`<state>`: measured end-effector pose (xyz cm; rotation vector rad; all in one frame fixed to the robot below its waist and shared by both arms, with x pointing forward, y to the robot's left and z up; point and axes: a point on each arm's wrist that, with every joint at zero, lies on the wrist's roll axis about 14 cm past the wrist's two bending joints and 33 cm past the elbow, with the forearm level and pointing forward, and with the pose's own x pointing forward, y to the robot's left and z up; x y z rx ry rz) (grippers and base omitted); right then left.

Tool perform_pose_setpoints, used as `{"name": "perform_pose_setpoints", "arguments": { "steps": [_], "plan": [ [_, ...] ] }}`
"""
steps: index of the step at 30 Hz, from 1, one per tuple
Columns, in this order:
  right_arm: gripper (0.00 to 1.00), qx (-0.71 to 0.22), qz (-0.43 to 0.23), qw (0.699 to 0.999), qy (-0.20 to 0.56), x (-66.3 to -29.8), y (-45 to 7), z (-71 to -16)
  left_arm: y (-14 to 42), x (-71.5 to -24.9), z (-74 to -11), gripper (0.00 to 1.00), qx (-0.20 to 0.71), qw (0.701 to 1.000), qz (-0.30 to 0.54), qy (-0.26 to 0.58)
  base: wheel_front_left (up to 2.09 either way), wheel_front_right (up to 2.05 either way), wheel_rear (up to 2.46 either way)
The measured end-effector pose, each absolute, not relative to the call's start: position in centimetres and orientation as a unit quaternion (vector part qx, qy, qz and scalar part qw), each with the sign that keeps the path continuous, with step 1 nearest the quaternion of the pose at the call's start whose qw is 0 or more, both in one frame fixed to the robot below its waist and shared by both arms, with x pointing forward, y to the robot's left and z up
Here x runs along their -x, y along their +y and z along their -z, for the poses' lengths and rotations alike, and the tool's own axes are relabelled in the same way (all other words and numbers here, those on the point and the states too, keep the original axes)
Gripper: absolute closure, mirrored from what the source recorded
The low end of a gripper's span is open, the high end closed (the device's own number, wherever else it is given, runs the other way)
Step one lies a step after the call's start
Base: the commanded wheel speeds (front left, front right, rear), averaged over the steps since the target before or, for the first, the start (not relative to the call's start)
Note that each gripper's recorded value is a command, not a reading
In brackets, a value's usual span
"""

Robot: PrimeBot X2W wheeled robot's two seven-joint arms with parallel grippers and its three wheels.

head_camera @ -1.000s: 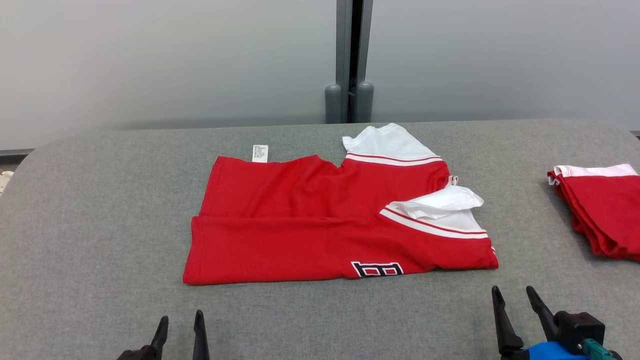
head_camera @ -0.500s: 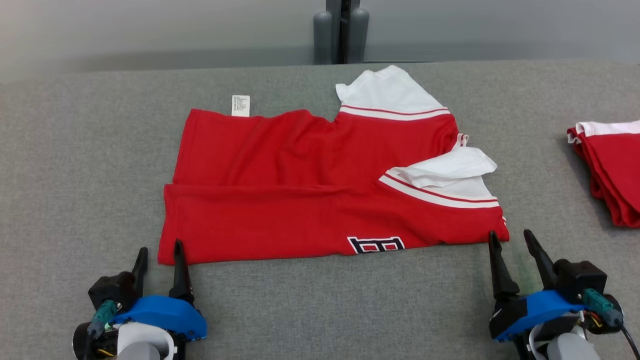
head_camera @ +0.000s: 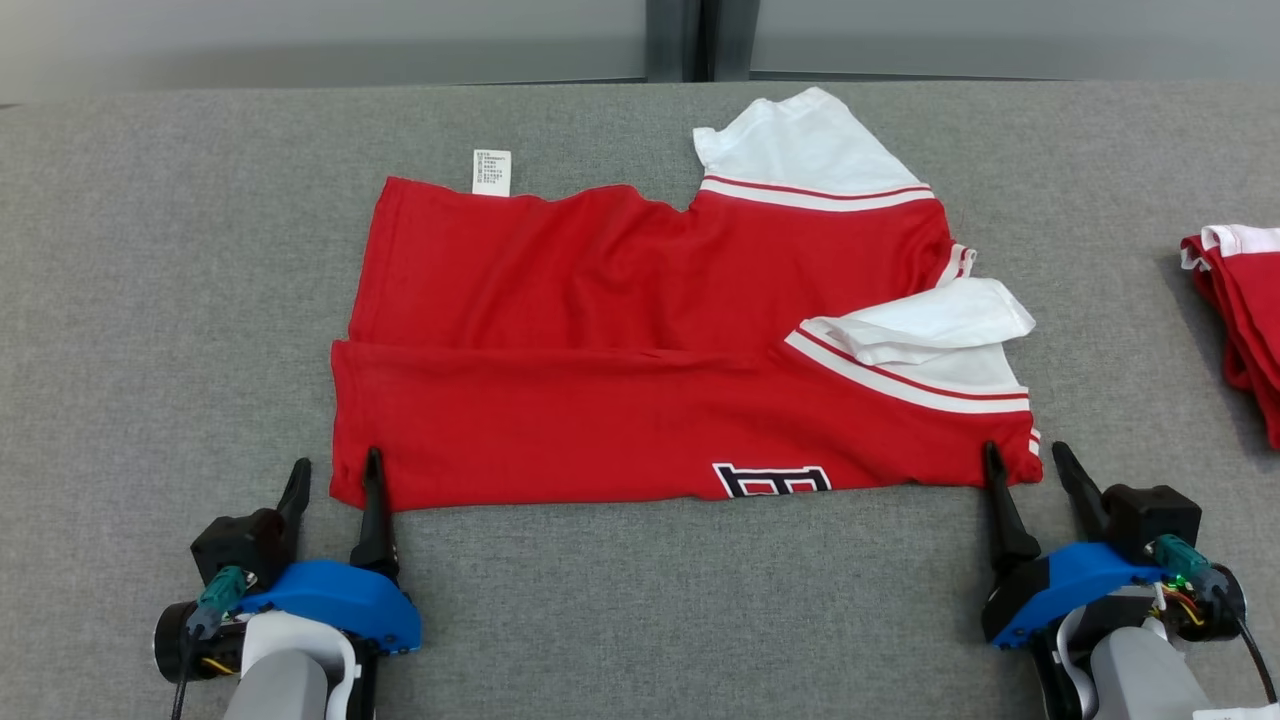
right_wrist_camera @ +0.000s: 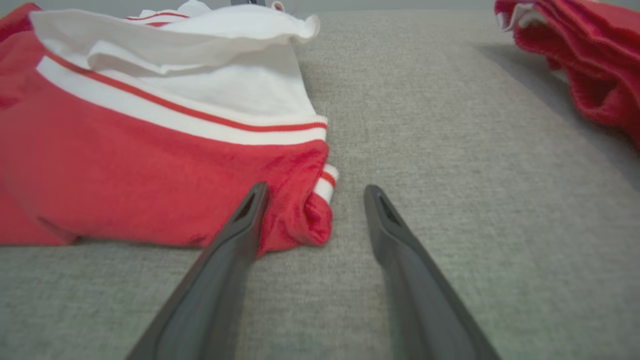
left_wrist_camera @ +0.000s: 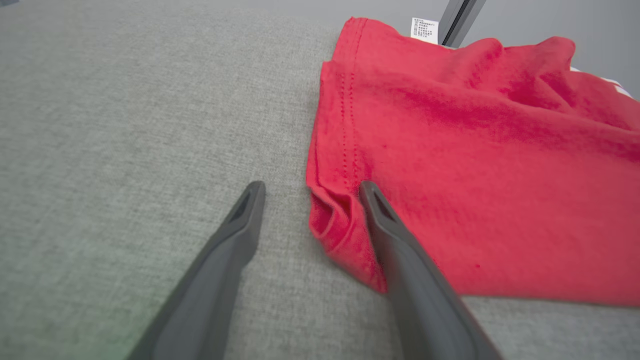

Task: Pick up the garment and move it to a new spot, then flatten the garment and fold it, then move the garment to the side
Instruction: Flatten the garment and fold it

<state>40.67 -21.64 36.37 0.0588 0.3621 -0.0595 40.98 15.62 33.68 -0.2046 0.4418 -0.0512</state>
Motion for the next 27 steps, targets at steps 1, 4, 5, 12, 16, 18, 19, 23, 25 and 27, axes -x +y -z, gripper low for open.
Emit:
{"name": "perform_pose_setpoints", "arguments": {
  "steps": [1, 4, 5, 12, 16, 18, 19, 23, 25, 27],
  "plan": [
    [0.0, -0.031, 0.03, 0.982, 0.185, -40.8, -21.6, -36.1, 15.6, -40.9, -33.7, 0.0, 0.101, 0.97, 0.027, 0.219, 0.0, 0.0, 0.0],
    [0.0, -0.033, 0.027, 0.979, 0.197, -40.9, -21.3, -35.4, 15.4, -40.8, -33.6, 0.0, 0.1, 0.97, 0.033, 0.221, 0.0, 0.0, 0.0],
    [0.13, -0.033, 0.025, 0.979, 0.199, -41.0, -21.2, -35.3, 15.4, -40.8, -33.6, 0.0, 0.101, 0.969, 0.033, 0.221, 0.0, 0.0, 0.0],
    [1.0, -0.035, 0.012, 0.981, 0.193, -41.9, -20.4, -35.7, 14.5, -40.7, -33.4, 1.0, 0.111, 0.966, 0.047, 0.228, 0.0, 0.0, 0.0],
    [1.0, -0.046, 0.01, 0.983, 0.175, -42.1, -20.0, -36.9, 14.0, -40.6, -34.2, 1.0, 0.123, 0.966, 0.048, 0.222, 0.0, 0.0, 0.0],
    [1.0, -0.055, 0.009, 0.985, 0.16, -41.7, -19.7, -37.9, 14.2, -40.0, -34.8, 1.0, 0.129, 0.967, 0.044, 0.216, 0.0, 0.0, 0.0],
    [1.0, -0.055, 0.009, 0.985, 0.16, -41.7, -19.7, -37.9, 14.2, -40.0, -34.8, 1.0, 0.129, 0.967, 0.044, 0.216, 0.0, 0.0, 0.0],
    [1.0, -0.068, 0.014, 0.986, 0.151, -39.7, -19.8, -38.8, 15.0, -38.0, -36.1, 1.0, 0.134, 0.97, 0.033, 0.201, 0.0, 0.0, 0.0],
    [1.0, -0.073, 0.017, 0.986, 0.152, -38.5, -19.8, -38.8, 15.2, -36.5, -36.1, 1.0, 0.135, 0.97, 0.029, 0.202, 0.0, 0.0, 0.0],
    [1.0, -0.077, 0.019, 0.985, 0.153, -37.8, -19.9, -38.8, 15.4, -35.8, -36.1, 1.0, 0.135, 0.969, 0.026, 0.204, 0.0, 0.0, 0.0]
  ]
}}
